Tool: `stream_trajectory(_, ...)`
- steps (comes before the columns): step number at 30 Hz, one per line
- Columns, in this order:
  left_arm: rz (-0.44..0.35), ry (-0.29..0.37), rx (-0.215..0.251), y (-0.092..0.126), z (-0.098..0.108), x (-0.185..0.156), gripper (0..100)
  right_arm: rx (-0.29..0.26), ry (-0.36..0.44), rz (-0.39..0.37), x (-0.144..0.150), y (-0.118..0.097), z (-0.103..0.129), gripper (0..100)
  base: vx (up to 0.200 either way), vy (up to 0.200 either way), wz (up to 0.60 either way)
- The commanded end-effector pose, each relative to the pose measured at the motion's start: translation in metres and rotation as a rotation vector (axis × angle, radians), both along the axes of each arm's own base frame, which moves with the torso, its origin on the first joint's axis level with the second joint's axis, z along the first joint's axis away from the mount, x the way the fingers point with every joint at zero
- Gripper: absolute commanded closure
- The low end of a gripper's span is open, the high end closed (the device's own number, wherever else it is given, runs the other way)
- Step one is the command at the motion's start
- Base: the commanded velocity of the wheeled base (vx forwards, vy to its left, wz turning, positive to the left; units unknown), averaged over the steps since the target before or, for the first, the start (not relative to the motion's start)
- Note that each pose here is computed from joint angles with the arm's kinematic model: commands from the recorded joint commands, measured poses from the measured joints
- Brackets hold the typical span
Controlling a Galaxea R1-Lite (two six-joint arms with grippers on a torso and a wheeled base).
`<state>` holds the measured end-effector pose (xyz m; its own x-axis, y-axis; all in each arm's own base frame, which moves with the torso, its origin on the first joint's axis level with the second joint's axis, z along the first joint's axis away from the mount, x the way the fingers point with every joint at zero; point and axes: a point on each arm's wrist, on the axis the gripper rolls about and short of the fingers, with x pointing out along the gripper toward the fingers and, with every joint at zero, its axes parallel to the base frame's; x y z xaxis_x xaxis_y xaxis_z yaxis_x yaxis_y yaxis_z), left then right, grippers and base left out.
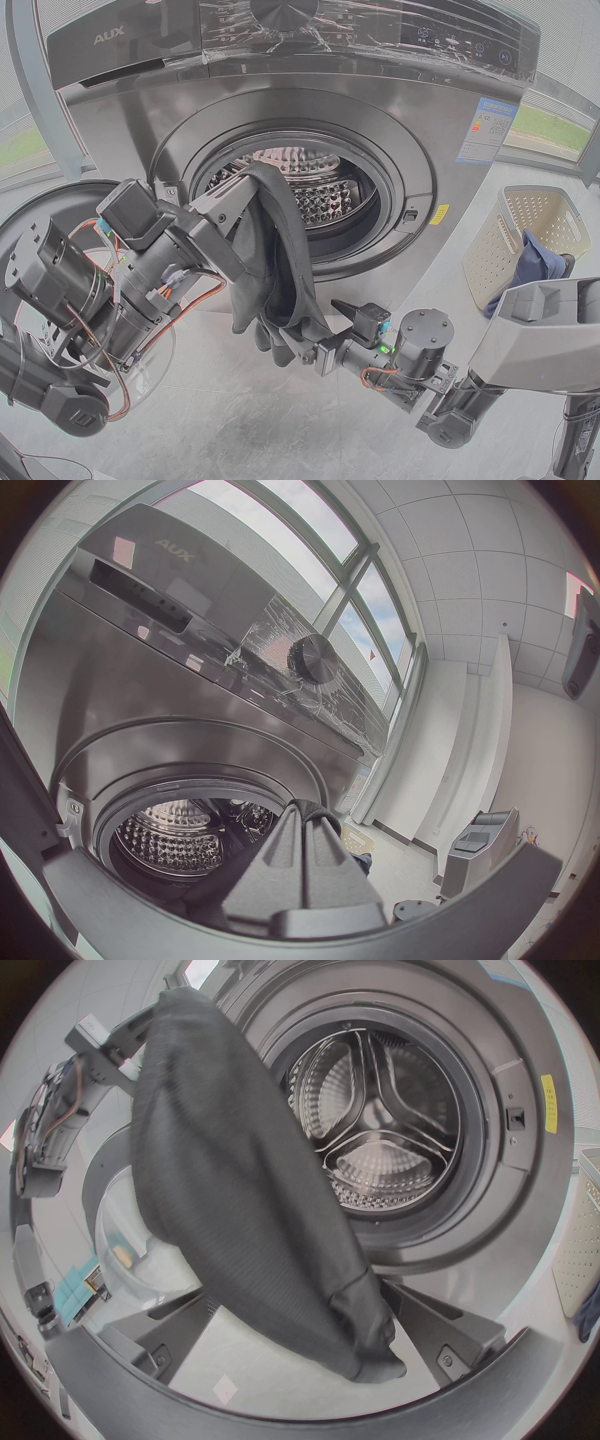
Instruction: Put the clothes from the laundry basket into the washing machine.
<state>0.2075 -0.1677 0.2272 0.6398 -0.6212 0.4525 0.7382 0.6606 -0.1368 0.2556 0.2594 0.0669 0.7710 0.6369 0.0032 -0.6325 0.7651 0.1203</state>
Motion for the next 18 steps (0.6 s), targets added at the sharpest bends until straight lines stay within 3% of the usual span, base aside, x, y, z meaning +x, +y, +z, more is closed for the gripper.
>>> stream_trajectory(1, -0.002, -0.004, -0.002, 0.0, 0.001, -0.001, 100, 0.015, -0.025, -0.037, 0.029, 0.007, -0.011, 0, 0.0, 0.0, 0.0)
stream_trajectory(12, -0.009, -0.013, -0.01, 0.001, 0.004, -0.004, 100, 0.011, -0.045, 0.021, 0.041, 0.034, -0.036, 0, 0.0, 0.0, 0.0)
stream_trajectory(18, -0.007, -0.012, -0.011, 0.001, 0.004, -0.004, 100, 0.021, -0.08, 0.01, 0.058, 0.045, -0.046, 0, 0.0, 0.0, 0.0)
